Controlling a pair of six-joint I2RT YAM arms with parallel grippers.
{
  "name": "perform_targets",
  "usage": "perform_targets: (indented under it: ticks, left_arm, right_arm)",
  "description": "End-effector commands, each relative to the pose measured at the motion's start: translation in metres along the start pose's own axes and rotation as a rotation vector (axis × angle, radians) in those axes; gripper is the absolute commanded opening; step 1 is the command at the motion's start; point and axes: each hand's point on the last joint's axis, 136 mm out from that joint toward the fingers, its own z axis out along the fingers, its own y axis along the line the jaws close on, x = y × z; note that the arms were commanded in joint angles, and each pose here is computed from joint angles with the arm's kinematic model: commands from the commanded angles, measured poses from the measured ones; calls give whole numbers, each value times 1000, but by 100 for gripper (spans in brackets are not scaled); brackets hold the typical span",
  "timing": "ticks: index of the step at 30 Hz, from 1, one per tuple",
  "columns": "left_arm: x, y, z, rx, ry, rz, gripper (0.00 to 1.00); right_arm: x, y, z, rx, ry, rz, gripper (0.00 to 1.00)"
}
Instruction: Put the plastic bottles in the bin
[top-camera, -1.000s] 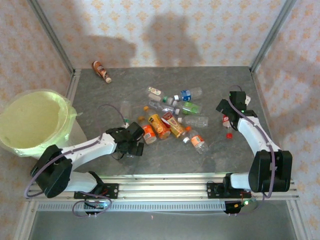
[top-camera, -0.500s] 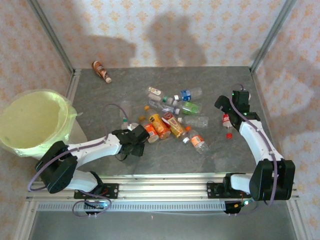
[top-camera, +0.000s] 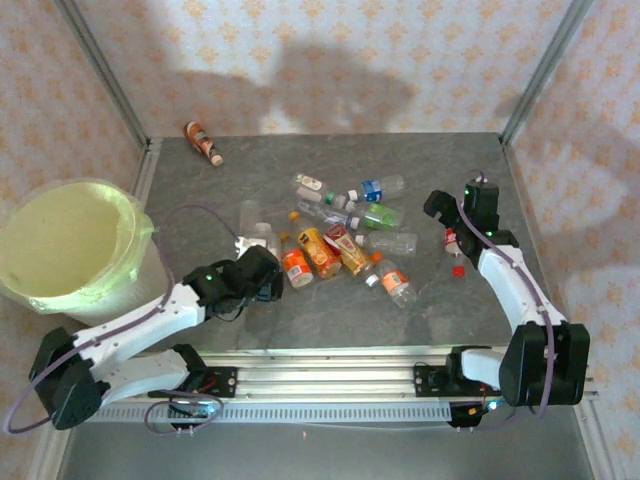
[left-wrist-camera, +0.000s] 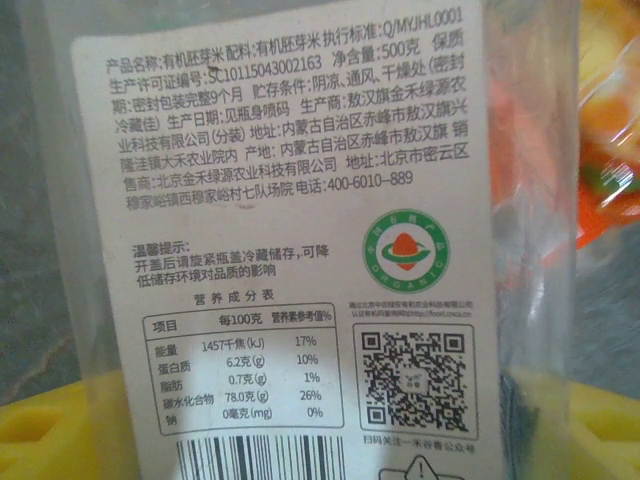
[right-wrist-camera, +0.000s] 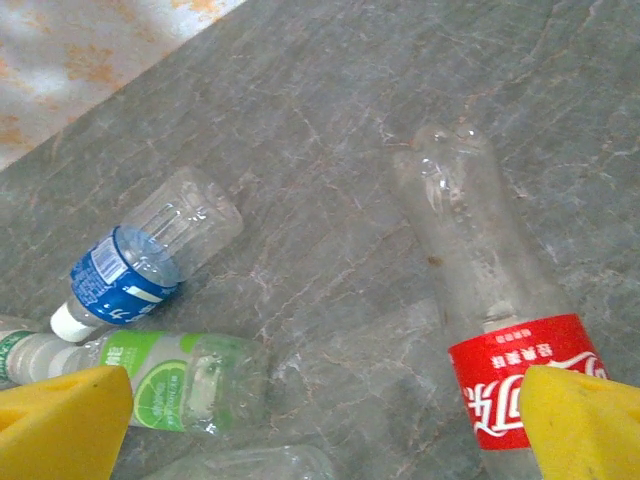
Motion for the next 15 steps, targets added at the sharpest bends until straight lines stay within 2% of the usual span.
perform_targets:
  ticks: [1, 6, 9, 12, 15]
  left_arm:
    - [-47, 12, -36, -51, -156, -56, 70]
    - [-108, 31, -84, -173, -289, -110, 67]
    - [-154, 42, -114, -270, -419, -149, 67]
    - [-194, 56, -145, -432, -527, -146, 66]
    - [-222, 66, -164, -594, -568, -84, 66]
  right_arm:
    - [-17, 20, -13, -113, -88, -4, 99]
    - [-30, 38, -21, -214, -147, 22, 99]
    - [-35, 45, -23, -242, -167, 25, 99]
    - [-38, 48, -23, -254, -176, 32, 99]
    - [-38, 49, -24, -259, -171, 28, 99]
